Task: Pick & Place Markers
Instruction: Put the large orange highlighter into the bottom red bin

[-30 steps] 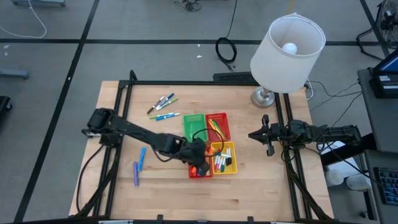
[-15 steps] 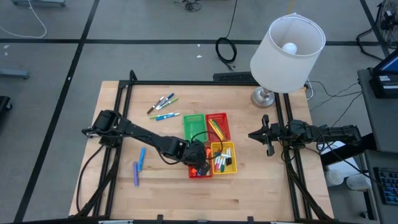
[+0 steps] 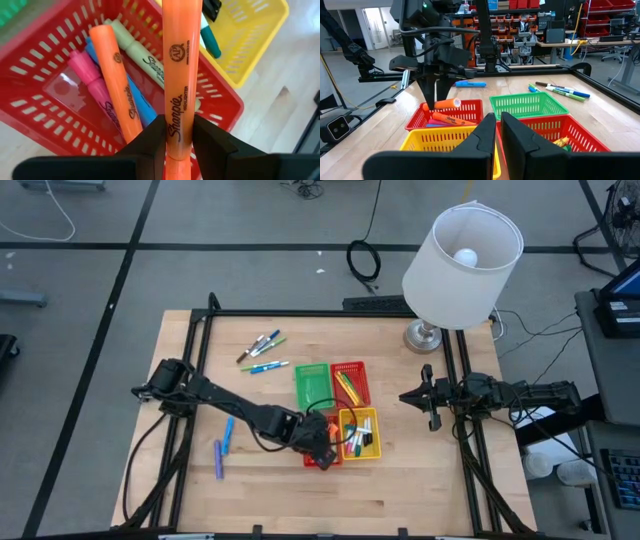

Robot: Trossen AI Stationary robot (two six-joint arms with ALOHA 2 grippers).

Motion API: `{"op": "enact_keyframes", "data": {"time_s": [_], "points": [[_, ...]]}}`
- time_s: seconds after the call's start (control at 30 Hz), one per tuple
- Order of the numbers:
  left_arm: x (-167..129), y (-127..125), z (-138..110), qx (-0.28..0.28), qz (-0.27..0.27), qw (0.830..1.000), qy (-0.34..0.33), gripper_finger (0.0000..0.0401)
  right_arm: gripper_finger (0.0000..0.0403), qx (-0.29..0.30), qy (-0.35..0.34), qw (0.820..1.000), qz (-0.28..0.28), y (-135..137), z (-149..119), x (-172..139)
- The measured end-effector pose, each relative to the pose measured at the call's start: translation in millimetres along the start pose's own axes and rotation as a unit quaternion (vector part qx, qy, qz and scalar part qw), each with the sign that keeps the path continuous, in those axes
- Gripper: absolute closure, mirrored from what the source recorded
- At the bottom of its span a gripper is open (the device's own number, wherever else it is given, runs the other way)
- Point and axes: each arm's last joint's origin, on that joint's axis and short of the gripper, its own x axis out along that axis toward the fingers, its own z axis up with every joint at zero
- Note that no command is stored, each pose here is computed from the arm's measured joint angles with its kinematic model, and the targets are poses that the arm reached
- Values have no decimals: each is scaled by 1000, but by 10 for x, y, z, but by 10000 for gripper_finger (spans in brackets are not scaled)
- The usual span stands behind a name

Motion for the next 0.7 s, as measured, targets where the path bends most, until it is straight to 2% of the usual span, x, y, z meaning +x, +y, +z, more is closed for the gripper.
{"op": "enact_keyframes", "data": {"time_s": [0.5,0.57,0.7], "points": [[0,6,13,9,2,1000,-4,306,385,0,0,1000,0,0,0,0],[0,9,19,13,3,1000,-5,296,385,0,0,1000,0,0,0,0],[2,16,32,14,3,1000,-5,251,385,0,0,1000,0,0,0,0]]}}
